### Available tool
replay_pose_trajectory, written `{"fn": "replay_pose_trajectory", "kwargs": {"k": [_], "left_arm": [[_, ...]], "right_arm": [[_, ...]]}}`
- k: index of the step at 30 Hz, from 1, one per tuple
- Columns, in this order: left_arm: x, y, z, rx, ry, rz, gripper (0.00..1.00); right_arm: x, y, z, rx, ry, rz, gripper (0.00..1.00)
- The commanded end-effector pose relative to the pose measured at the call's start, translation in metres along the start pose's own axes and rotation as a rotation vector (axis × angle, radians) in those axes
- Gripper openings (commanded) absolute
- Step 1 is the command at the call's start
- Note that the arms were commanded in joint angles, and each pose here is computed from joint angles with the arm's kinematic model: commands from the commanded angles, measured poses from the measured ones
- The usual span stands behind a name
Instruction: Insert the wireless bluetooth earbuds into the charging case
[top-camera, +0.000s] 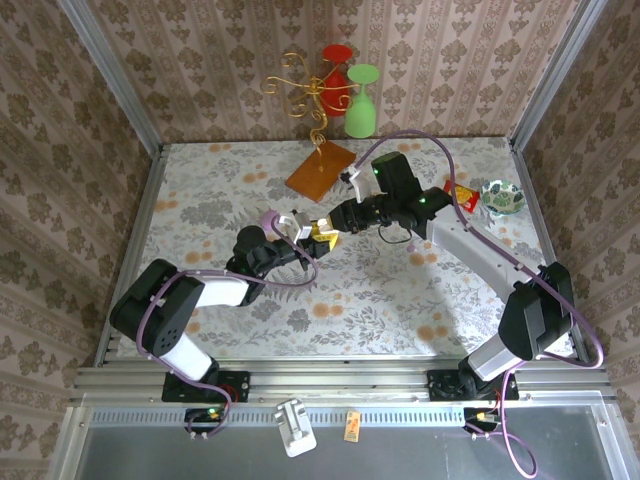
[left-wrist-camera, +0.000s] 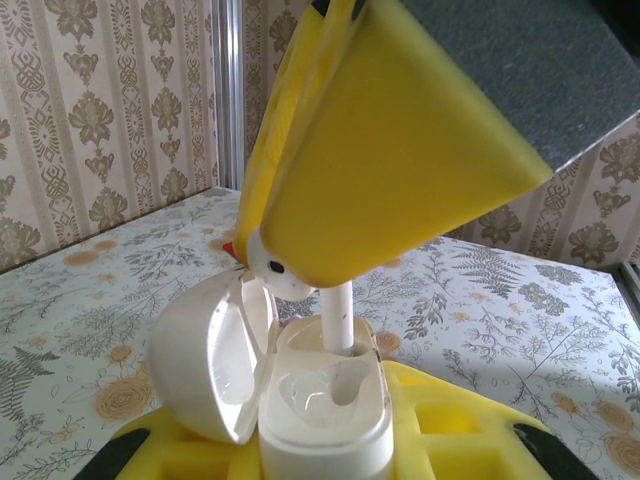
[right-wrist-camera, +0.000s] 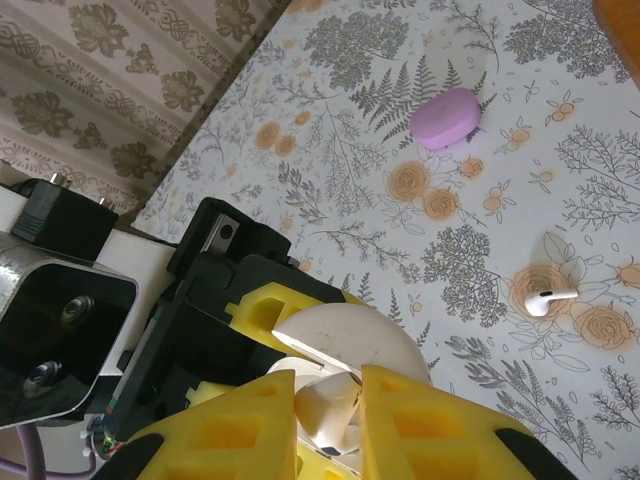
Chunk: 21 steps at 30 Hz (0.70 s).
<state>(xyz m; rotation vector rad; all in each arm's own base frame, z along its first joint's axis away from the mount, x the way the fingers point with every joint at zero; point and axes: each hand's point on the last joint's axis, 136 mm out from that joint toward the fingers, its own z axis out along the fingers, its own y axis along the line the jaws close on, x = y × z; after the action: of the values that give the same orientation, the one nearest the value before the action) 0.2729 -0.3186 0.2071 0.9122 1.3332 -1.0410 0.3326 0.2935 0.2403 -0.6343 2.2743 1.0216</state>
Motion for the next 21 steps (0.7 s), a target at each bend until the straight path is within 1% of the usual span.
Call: {"fn": "replay_pose_trajectory", "kwargs": {"k": [1,5,8,19,20,21], "left_arm": [[-0.045,-0.007,0.000,0.020,-0.120,0.089,0.00],[-0.042,-0.007,0.000,0.019,-0.114,0.092,0.00],[-0.043,-0.006,0.000,0.019,-0.116,0.094,0.00],[-0.046,-0.007,0.000,0.020,-0.123,0.096,0.00],[-0.049,-0.002,0.000,-0.011,-0.131,0.095,0.00],[-0.050,-0.002,0.000,-0.014,-0.133,0.095,0.00]], "right_arm": [[0.012,-0.004,0.007,-0.018,0.021,0.056,0.20],[0.002,0.006,0.003,-0.095,-0.034,0.101,0.20],[0.002,0.008,0.006,-0.130,-0.040,0.131,0.20],[0.012,-0.002,0.011,-0.102,-0.039,0.158,0.20],[0.014,-0.005,0.012,-0.095,-0.037,0.162,0.21],[0.016,-0.008,0.013,-0.080,-0.034,0.162,0.21]]}}
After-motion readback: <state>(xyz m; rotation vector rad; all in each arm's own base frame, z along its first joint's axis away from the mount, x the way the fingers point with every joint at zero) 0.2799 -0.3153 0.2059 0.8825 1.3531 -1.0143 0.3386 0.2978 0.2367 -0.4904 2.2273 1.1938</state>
